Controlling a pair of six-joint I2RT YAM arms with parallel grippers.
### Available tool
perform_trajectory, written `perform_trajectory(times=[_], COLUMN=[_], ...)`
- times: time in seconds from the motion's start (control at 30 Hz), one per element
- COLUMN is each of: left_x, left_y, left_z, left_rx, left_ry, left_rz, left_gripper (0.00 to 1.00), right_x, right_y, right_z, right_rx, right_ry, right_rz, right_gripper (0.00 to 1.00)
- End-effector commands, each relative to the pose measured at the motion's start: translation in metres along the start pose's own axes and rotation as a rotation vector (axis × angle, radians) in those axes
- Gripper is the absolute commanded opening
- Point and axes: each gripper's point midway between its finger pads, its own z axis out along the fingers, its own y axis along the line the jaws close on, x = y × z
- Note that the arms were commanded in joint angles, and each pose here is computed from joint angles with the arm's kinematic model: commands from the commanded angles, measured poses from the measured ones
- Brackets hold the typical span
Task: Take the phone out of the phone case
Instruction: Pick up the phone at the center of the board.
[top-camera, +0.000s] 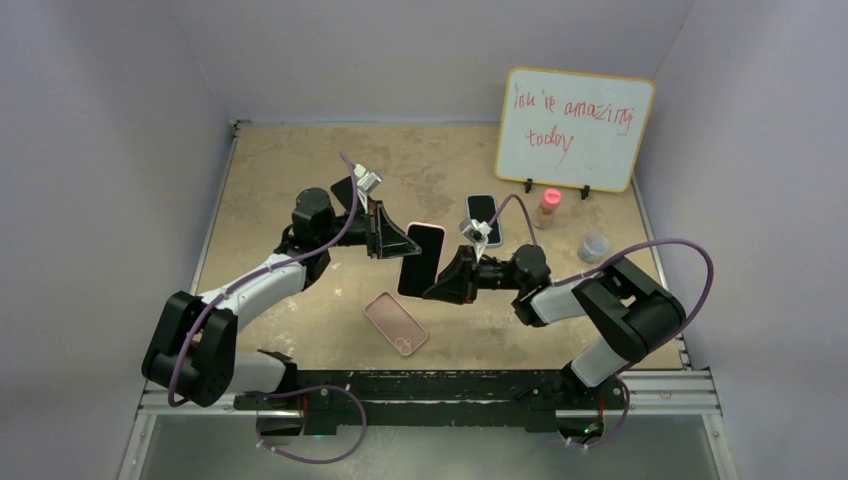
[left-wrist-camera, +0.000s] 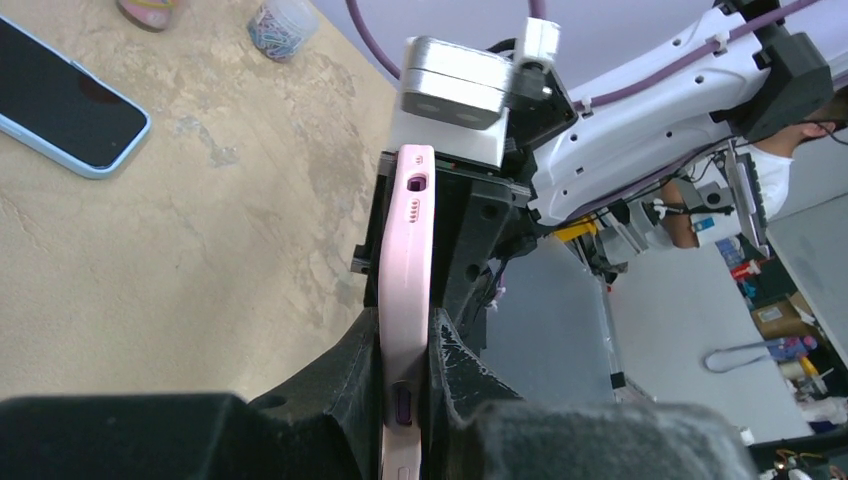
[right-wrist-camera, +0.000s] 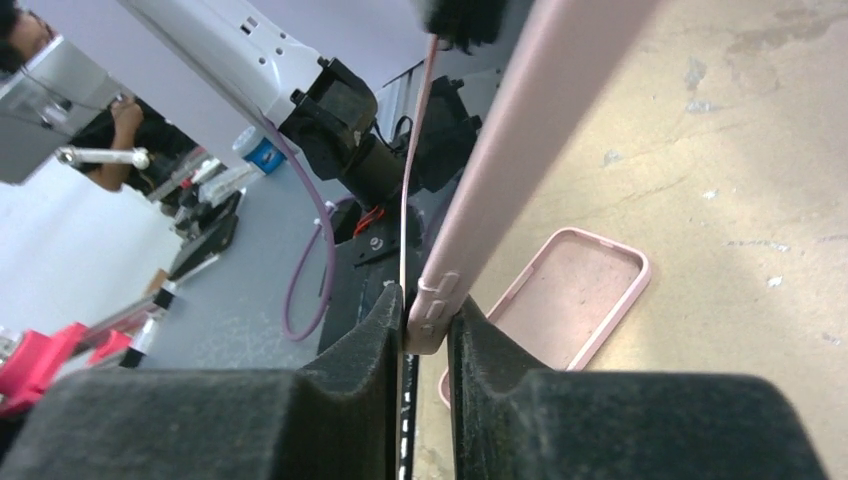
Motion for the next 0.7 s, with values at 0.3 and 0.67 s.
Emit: perform_trajectory(times=[0.3, 0.67], left_x=[-0.03, -0.001], left_y=[0.08, 0.054], left_z=[-0.013, -0.01], left_rx=[-0.469, -0.264], left_ry=[-0.11, -0.163], left_rz=[0.036, 0.011], left_gripper=[0.5, 0.62], right_x=[-0.027, -0.039], right_y=[-0.005, 0.018], right_z=[0.008, 0.004], right_rx=[0.009, -0.081], right_ry=[-0.038, -0.093], right_rz=[-0.149, -0.139], right_gripper=[0.0, 0.0])
